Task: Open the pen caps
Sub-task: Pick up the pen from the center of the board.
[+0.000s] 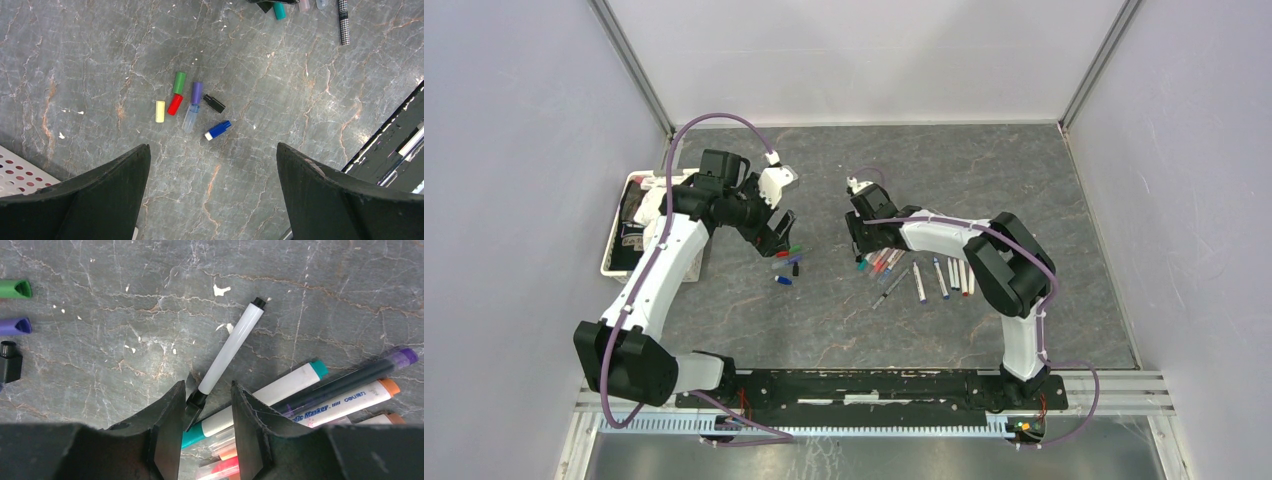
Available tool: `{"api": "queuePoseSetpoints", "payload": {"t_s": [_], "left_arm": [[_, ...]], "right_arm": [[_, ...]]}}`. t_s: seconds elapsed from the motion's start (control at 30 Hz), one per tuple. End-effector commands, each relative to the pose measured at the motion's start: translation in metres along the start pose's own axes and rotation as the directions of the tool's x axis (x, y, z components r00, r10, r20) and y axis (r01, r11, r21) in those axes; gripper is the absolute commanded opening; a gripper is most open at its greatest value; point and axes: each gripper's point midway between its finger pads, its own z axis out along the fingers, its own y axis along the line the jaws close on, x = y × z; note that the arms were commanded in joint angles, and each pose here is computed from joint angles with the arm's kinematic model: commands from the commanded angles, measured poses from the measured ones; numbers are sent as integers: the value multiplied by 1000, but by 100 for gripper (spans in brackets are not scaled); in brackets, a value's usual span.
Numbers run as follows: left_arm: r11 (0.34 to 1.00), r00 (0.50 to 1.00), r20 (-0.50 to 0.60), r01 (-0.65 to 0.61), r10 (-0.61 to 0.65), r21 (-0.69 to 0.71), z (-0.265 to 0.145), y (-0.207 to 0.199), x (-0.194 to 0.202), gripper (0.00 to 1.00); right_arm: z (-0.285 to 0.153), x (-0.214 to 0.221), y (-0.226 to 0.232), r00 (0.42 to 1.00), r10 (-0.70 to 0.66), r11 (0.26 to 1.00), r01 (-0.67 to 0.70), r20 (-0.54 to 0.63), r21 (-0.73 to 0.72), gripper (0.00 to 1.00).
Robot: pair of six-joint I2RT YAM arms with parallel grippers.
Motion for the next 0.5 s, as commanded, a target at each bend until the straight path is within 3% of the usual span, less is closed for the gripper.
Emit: {"api": "queuePoseSetpoints", "payload": {"t_s": [0.0, 0.13, 0.3, 0.47], "left_arm": [[999, 999, 28, -31, 31, 6, -5, -2, -5, 100], [999, 999, 26, -31, 31, 10, -6, -3, -4, 100], [1000, 999, 26, -27, 27, 10, -6, -3, -5, 100], [1000, 999, 44, -26, 25, 15, -11, -5, -11, 100]], "right_arm": [[12, -13, -8, 999, 16, 998, -18, 28, 59, 44], [23, -12, -11, 1000, 14, 996, -15, 11, 82, 39], [28, -10, -6, 999, 43, 997, -43, 8, 68, 27], [27, -21, 8, 997, 65, 997, -67, 36, 28, 7]]}}
